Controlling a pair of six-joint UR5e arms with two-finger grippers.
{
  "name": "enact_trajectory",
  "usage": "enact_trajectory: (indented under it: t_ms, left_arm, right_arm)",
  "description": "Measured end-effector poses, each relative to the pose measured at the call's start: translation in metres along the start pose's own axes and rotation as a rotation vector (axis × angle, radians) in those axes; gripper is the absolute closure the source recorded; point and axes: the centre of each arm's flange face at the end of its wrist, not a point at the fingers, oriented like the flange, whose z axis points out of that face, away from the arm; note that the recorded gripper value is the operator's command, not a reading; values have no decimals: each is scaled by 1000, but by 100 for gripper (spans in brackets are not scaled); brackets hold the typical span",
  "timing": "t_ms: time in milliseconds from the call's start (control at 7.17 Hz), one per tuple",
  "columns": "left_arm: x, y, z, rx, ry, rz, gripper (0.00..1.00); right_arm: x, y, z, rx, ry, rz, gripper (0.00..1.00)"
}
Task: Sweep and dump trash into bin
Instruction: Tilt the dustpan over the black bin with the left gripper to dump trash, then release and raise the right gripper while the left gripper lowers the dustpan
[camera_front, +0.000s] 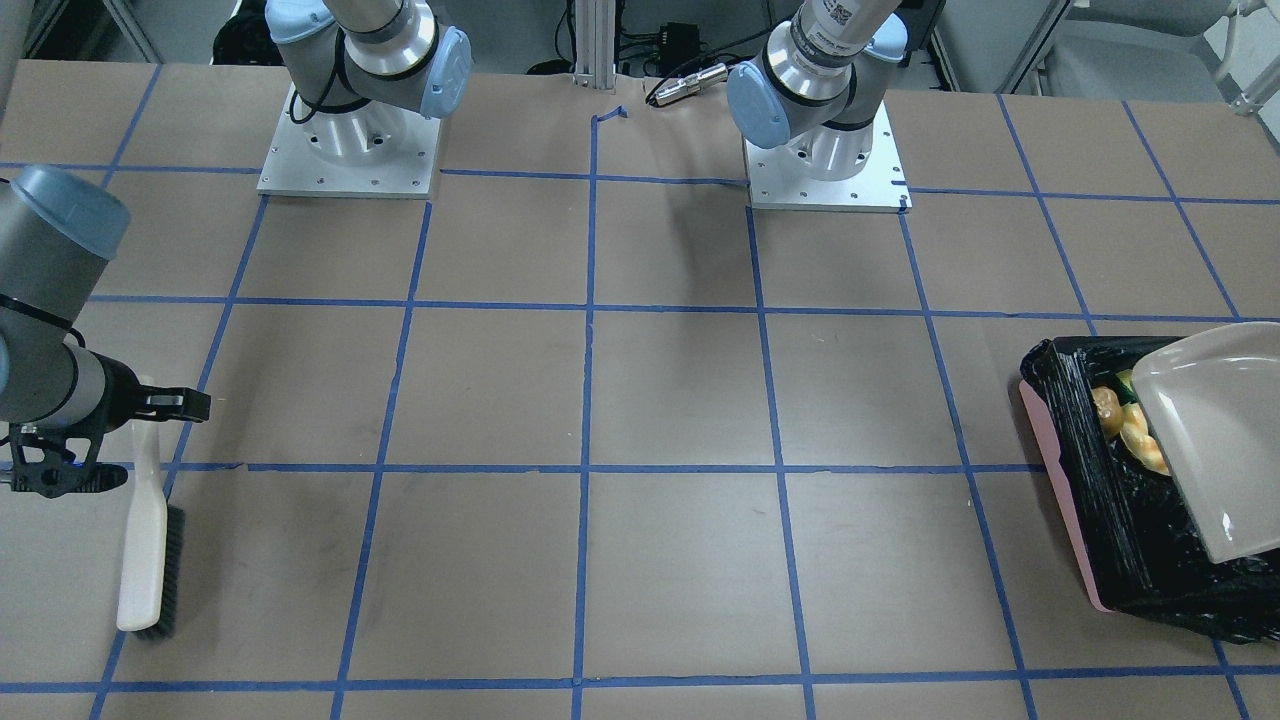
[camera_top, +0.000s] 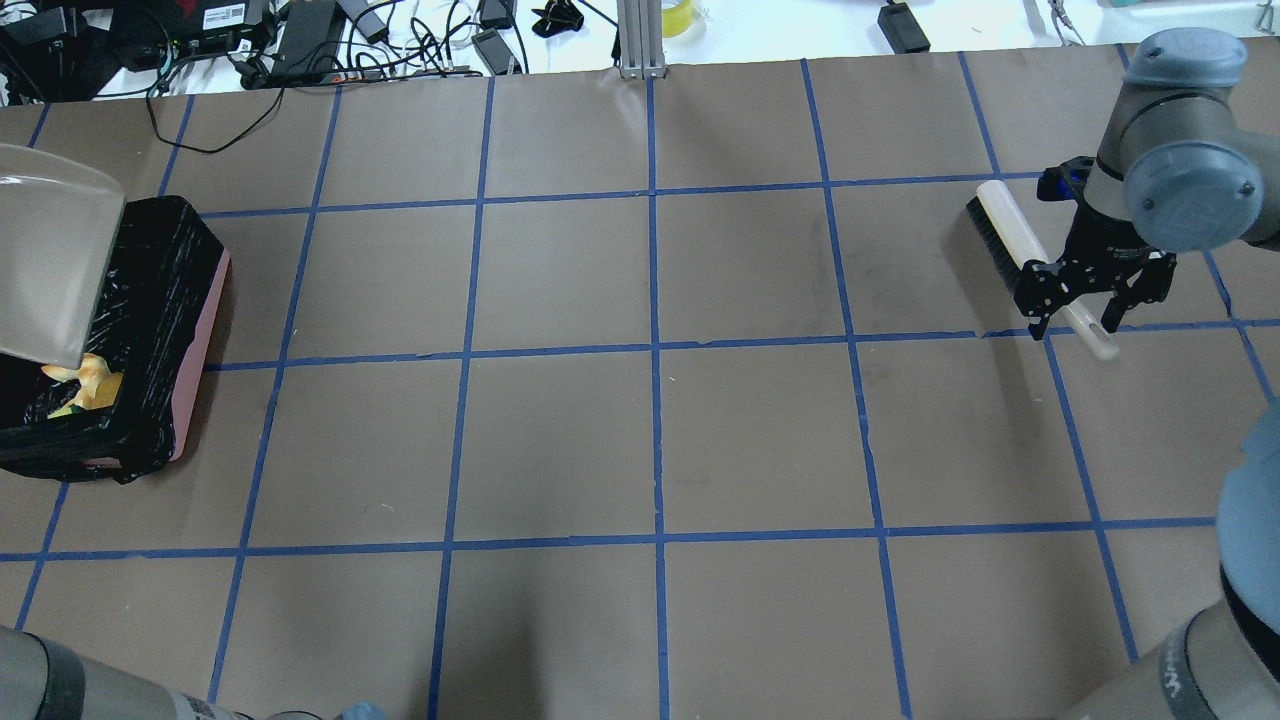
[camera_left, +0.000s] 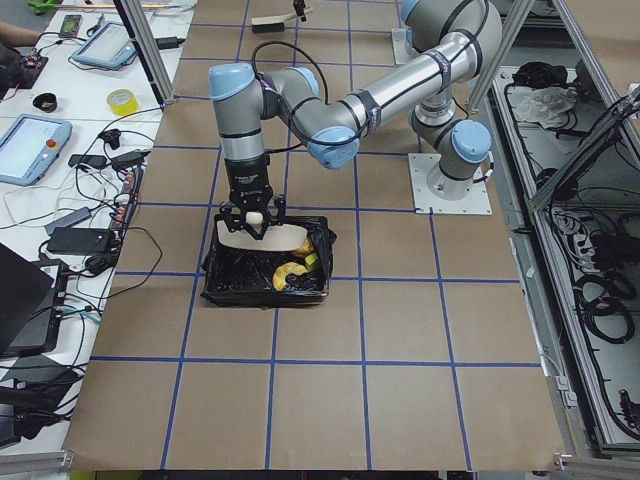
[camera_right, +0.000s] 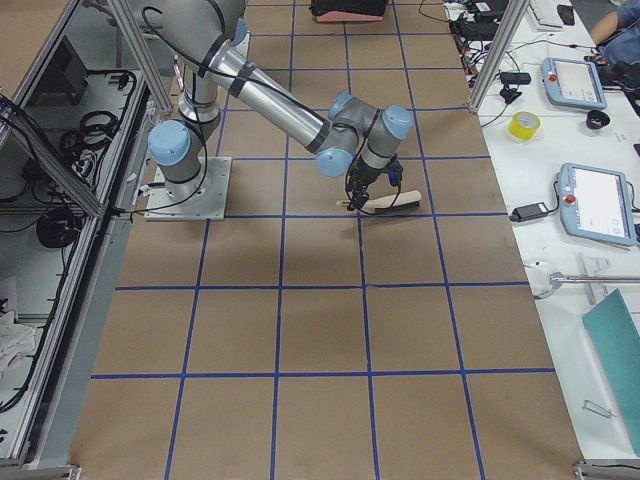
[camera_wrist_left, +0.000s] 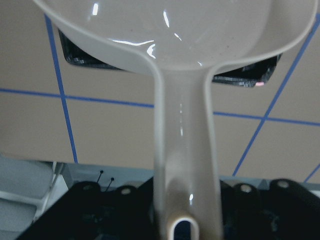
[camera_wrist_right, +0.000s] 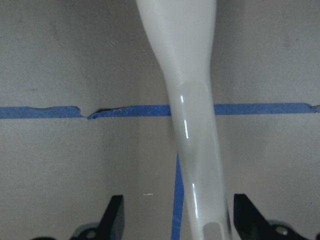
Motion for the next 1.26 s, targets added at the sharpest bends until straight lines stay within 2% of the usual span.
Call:
enact_trajectory:
  t_ms: [279,419,698,977,1116,1256]
  left_arm:
    - [5,-16,-14,126,-35,23,100]
    - [6,-24,-19,215,-58,28,100]
    - [5,-53,-15,463,-83,27,100]
    - [4,-89,5,677,-59,2,100]
    - [4,-110,19,750,-28,-15,100]
    - [0,-139,27,797,4,-14,100]
  right_arm:
    - [2,11,-37,49,17,7,0]
    - [1,28,-69,72,22,7,0]
    - [-13,73,-154,118,34,-5,0]
    - [-80,101,-243,185,61,3,0]
    - [-121,115,-276,215,36,48,0]
    - [-157,127,-297,235,-21,98,0]
